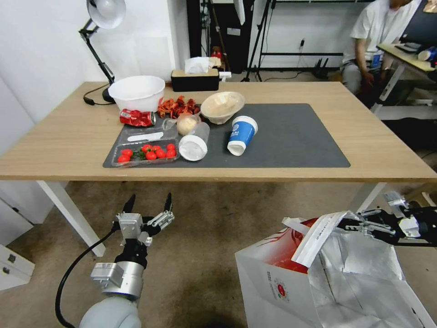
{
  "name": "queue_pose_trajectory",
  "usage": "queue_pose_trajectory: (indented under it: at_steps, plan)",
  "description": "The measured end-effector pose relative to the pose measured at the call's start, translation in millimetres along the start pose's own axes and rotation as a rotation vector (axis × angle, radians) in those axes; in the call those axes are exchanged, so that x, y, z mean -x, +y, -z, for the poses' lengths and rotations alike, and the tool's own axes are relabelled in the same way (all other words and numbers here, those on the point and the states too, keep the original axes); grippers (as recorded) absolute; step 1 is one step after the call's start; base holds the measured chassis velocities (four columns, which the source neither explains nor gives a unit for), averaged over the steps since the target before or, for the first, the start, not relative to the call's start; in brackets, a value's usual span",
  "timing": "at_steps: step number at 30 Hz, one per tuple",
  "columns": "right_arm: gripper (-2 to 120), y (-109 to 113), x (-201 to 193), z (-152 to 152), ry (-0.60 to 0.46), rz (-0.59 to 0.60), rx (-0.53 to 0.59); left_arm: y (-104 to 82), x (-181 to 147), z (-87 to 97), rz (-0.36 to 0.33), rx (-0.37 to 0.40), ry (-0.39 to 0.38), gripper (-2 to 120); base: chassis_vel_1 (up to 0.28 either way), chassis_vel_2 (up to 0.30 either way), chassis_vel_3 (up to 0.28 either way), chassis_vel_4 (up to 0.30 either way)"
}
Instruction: Pick up the food delivery bag from the floor and place it on the table.
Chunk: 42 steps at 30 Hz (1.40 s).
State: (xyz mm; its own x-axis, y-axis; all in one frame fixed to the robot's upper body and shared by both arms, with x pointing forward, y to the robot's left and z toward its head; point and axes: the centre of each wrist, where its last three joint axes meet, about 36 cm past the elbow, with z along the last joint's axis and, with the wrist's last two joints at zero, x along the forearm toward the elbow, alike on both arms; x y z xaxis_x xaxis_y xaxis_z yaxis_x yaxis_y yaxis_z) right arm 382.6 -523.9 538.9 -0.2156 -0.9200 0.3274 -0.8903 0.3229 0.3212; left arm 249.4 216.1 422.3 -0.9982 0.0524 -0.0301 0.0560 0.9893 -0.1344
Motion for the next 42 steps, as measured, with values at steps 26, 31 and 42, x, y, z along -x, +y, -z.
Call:
queue_pose_trajectory:
  at_steps: [26, 31, 42]
  plan:
    - [0, 1.3, -0.4, 1.2, 0.003, 0.005, -0.005, -0.5, -0.9, 2.3, -0.001, -0.014, 0.002, 100, 0.0, 0.0, 0.0, 0.0]
    - [0, 1.9, 0.2, 1.6, 0.003, 0.006, -0.006, -0.1, -0.8, 0.9, -0.001, -0.013, 0.005, 100, 0.0, 0.0, 0.0, 0.0]
    - [0, 2.2, -0.8, 2.6, 0.006, 0.005, -0.005, -0.4, -0.9, -3.2, 0.004, -0.036, -0.008, 100, 0.0, 0.0, 0.0, 0.0]
